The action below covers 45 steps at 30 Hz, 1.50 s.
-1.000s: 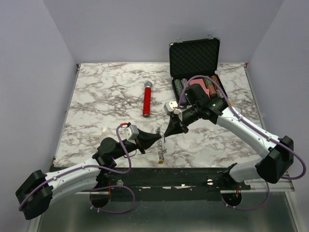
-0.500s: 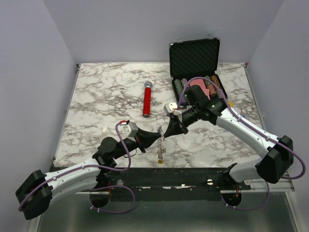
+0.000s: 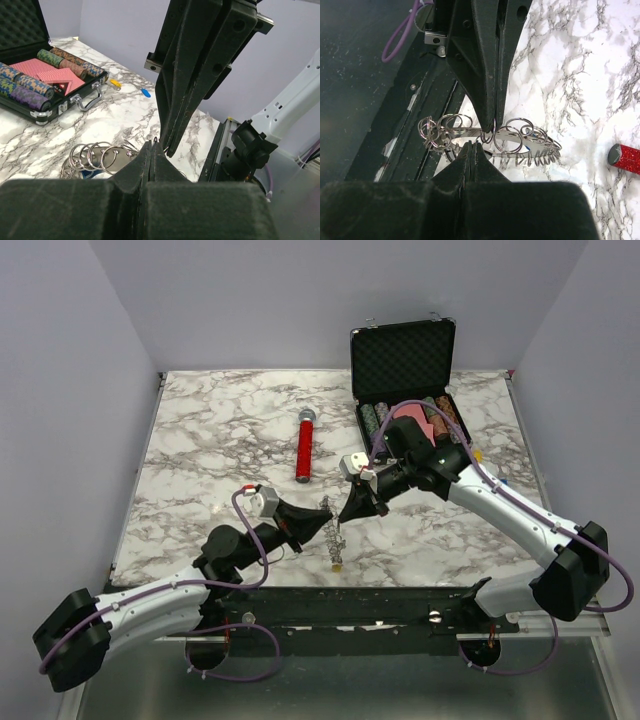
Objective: Put the keys on the keyring
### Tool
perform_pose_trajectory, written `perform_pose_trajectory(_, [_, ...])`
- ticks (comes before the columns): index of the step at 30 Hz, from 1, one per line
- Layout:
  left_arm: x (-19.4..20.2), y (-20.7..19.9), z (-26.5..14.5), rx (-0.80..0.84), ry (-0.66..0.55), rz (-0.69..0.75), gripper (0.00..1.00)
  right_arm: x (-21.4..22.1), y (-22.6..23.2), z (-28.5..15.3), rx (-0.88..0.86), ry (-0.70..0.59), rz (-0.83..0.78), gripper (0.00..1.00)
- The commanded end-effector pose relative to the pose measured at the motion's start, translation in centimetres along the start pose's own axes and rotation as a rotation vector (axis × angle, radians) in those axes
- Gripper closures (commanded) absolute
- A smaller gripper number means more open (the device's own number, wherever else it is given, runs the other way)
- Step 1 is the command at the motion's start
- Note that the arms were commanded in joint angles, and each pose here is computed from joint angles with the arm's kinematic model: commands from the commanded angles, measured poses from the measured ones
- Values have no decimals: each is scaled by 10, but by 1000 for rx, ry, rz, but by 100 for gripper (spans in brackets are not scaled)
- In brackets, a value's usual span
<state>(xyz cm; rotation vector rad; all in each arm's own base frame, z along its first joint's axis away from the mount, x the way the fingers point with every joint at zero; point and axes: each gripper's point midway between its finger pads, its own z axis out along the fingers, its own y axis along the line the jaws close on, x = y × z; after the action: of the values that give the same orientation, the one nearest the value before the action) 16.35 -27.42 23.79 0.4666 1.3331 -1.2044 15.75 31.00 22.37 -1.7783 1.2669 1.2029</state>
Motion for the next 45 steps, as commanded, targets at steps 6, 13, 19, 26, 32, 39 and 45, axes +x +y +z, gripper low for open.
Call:
perform_pose_trajectory(6, [-41,-4,4,-4,-198,-33,100,4,19,2,-48,-8,57,93])
perform_pose_trajectory(13, [-34,-4,-3,11,-194,6,100,-12,27,-10,-68,-59,56,73])
perform_pose_trajectory(19, [-28,-12,-9,67,-190,33,100,-33,24,-41,-39,-153,71,62])
perform_pose_trajectory(26, [-29,-34,-8,197,-197,107,100,-36,7,-45,-4,-213,194,58])
perform_pose_trajectory(32, [-38,-33,5,191,-220,118,100,-36,3,-38,-13,-209,245,56])
perform_pose_trajectory(39, [-48,-31,14,177,-271,115,100,-26,-2,-28,0,-191,293,53])
perform_pose_trajectory(45, [-52,-31,17,168,-304,108,100,-17,-8,-24,24,-173,319,53])
